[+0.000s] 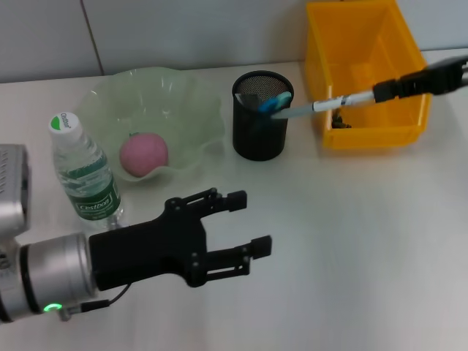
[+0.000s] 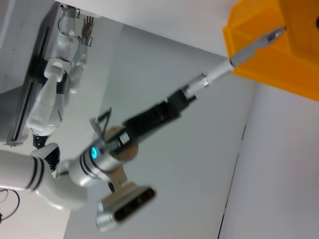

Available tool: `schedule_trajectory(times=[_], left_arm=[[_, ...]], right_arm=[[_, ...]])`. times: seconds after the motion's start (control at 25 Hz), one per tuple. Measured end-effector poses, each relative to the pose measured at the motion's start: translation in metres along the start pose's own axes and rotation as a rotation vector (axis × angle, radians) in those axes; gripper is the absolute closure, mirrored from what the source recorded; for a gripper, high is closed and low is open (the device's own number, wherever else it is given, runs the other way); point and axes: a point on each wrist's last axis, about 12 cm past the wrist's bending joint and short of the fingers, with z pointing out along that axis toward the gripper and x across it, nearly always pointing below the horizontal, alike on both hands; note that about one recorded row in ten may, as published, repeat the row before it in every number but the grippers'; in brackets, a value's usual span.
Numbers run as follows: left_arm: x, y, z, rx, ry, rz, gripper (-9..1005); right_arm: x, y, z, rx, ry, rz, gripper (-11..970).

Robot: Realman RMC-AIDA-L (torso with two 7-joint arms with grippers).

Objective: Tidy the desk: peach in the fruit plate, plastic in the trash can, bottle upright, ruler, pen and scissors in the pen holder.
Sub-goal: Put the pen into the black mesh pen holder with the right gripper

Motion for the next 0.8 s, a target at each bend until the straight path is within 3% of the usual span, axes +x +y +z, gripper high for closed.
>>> schedule_trajectory(times=[0.16,0.44,0.8], left_arm=[[0.003,0.000,-0.011,0.001,-0.024,0.007,199],[0.005,-0.002,-0.013,0.015,-0.015,0.013,199],[0.007,-0.004,-0.013,0.028,-0.014,0.011,199]], right_arm=[[-0.034,0.008,-0.001,0.043,0.051,-0.029,814],[-0.094,0.028,0.009,0.157,0.178,-0.132,813],[-0.144,0.053,0.044,0.304,0.347,-0.225,812]])
